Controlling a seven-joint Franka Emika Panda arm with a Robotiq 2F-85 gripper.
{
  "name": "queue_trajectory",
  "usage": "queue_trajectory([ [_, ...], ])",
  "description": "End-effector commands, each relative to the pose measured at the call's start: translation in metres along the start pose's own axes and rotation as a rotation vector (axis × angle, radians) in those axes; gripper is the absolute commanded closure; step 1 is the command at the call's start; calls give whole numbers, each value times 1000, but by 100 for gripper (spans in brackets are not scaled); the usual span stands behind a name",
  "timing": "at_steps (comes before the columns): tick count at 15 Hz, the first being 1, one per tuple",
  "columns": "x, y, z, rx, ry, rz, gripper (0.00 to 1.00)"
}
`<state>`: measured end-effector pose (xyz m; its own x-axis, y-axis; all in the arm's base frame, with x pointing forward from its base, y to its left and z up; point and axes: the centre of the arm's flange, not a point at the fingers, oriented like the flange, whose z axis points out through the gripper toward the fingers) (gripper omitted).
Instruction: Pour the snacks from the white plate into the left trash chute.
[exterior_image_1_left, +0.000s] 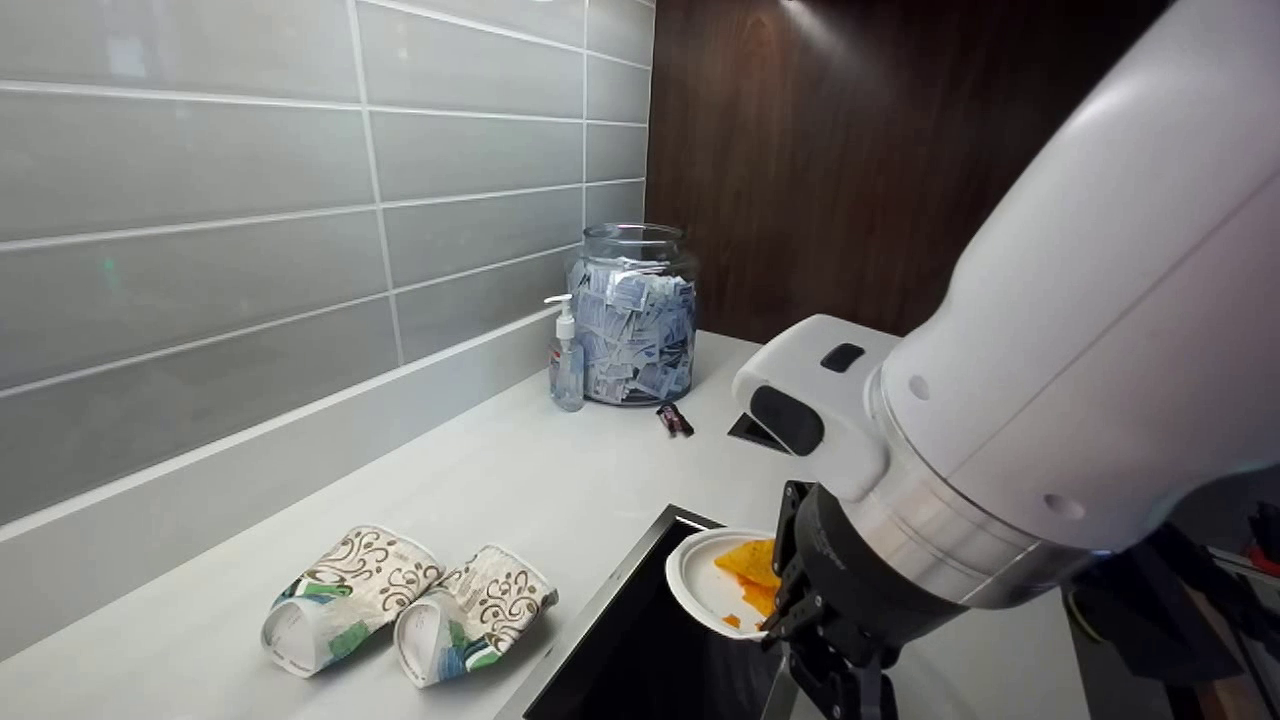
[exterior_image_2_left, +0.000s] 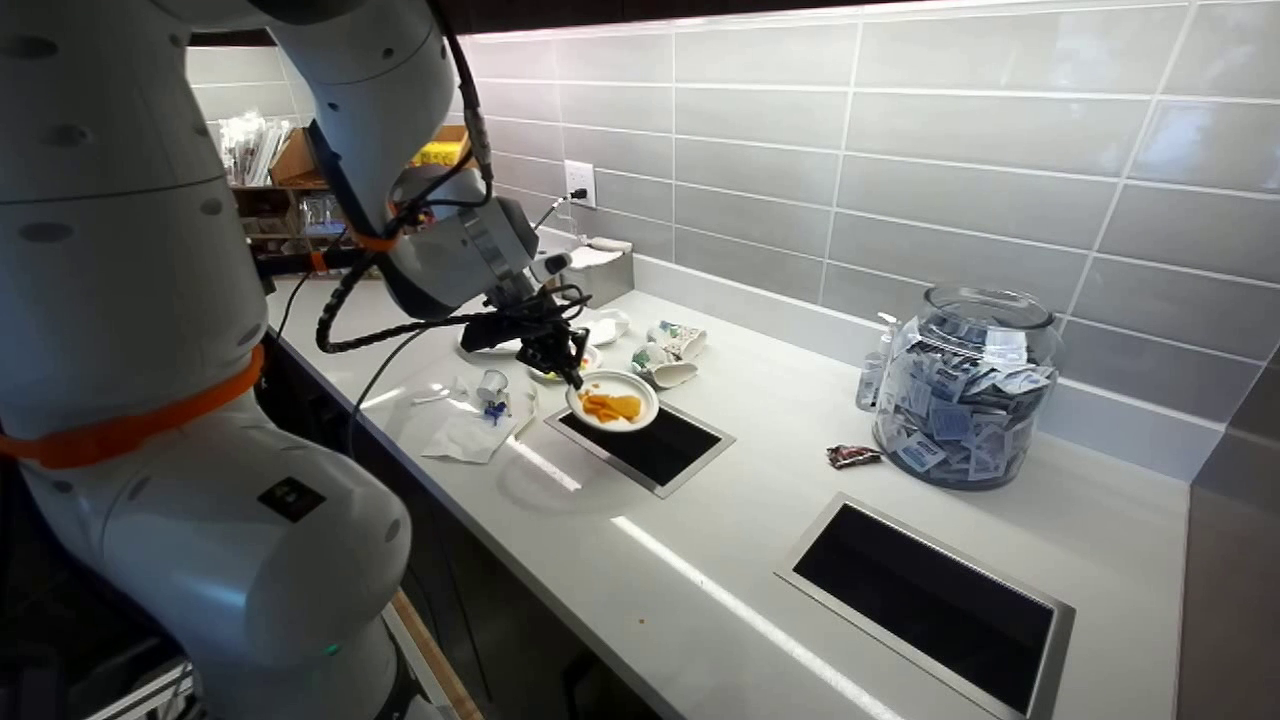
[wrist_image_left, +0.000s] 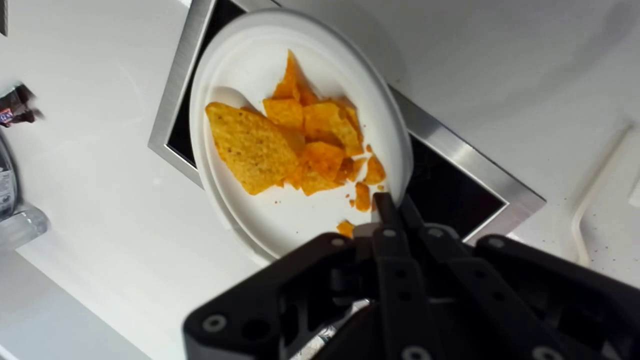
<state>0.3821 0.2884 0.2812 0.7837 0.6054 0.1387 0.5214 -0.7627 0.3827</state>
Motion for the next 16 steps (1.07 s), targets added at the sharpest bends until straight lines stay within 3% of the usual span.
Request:
queue_trajectory([
  [1,-5,6,-5,38,31,-32,99],
  [16,-3,27,-14,188,85,9,99],
])
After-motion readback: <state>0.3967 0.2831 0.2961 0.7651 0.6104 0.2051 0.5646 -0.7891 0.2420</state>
